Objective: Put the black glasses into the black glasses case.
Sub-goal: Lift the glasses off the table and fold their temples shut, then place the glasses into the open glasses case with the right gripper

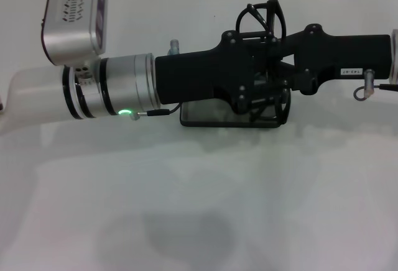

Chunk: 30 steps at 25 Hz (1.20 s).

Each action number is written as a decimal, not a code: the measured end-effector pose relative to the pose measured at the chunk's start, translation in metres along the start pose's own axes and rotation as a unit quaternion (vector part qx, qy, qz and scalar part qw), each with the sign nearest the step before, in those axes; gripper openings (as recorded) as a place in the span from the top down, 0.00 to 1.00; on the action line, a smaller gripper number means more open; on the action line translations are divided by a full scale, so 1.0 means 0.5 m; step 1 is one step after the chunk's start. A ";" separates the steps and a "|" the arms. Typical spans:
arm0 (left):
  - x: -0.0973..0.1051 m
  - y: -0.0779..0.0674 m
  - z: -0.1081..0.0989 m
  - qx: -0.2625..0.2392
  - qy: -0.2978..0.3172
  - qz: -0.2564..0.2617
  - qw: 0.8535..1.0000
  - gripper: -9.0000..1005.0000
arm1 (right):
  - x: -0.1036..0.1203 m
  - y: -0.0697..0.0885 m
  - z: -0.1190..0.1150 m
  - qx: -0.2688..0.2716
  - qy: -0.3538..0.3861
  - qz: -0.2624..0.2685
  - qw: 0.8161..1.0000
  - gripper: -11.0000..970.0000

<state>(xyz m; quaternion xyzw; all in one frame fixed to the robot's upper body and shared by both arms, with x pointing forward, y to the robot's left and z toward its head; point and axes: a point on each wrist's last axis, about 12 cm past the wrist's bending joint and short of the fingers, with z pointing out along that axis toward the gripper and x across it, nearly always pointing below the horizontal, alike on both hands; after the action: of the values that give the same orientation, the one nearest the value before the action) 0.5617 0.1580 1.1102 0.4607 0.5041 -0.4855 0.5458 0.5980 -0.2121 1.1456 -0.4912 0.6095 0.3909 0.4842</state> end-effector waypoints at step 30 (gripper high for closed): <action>0.052 -0.035 -0.273 -0.368 -0.089 0.022 0.925 0.44 | -0.131 0.031 0.252 0.033 0.428 -0.268 0.863 0.88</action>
<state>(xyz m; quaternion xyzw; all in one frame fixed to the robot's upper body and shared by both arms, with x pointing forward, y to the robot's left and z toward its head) 0.5306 0.2900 1.0749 0.1933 0.5864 -0.2928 0.7301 0.6119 -0.0743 1.1809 -0.7380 0.6145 -0.0230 0.2778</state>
